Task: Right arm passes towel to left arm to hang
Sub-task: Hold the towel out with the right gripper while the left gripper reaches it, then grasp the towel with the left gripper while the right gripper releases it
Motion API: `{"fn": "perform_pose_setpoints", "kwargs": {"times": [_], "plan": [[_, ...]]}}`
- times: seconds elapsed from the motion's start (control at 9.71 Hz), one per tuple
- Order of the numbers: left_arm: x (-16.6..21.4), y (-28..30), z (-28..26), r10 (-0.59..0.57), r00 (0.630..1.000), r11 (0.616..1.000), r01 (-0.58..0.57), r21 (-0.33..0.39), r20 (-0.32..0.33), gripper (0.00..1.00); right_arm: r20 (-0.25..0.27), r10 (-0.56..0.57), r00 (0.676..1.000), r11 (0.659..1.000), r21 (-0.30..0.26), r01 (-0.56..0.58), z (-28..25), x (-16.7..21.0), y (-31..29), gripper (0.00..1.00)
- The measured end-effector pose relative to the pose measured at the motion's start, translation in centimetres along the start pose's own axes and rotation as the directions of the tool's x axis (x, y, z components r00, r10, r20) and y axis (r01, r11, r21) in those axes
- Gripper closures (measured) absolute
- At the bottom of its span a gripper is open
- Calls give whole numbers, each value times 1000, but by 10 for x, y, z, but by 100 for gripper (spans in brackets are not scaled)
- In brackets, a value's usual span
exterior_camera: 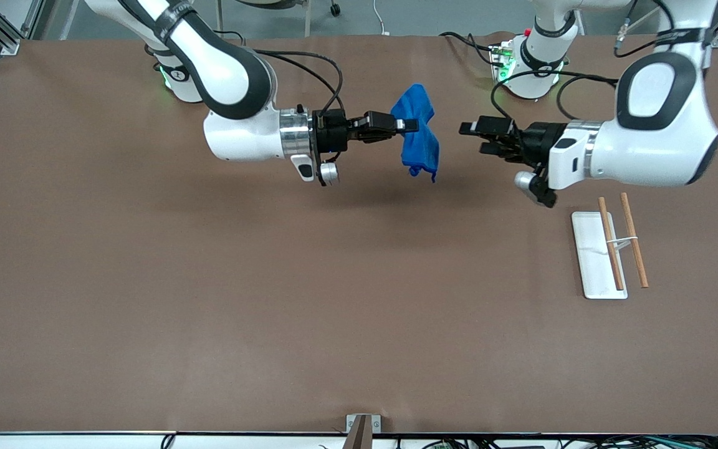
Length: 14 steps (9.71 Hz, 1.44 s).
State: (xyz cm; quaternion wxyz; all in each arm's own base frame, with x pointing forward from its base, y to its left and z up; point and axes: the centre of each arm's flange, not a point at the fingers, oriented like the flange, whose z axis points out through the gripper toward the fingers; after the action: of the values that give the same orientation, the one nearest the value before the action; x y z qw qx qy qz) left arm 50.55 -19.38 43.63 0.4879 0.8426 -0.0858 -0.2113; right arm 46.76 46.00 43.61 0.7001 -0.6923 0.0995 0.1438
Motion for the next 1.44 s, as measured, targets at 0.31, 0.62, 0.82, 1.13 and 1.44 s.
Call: {"fn": "perform_pose_setpoints", "kwargs": {"times": [0.31,0.62,0.82,1.13,1.44], "plan": [[-13,-52,13,41,997,977,-52,-204,-61,2,6,-5,1000,1000,22,4,5,-2,-9,96],[-16,-57,15,41,985,921,-103,-377,-170,4,6,-6,1000,1000,23,6,6,-3,-9,96],[-24,-64,22,60,975,895,-148,-421,-216,8,6,-11,1000,1000,24,11,6,-3,-9,96],[-34,-78,41,63,967,870,-174,-462,-245,14,7,-11,1000,1000,26,11,7,-3,-9,96],[-31,-74,49,30,960,848,-172,-500,-279,25,7,-8,1000,1000,29,8,8,-4,-9,96]]}}
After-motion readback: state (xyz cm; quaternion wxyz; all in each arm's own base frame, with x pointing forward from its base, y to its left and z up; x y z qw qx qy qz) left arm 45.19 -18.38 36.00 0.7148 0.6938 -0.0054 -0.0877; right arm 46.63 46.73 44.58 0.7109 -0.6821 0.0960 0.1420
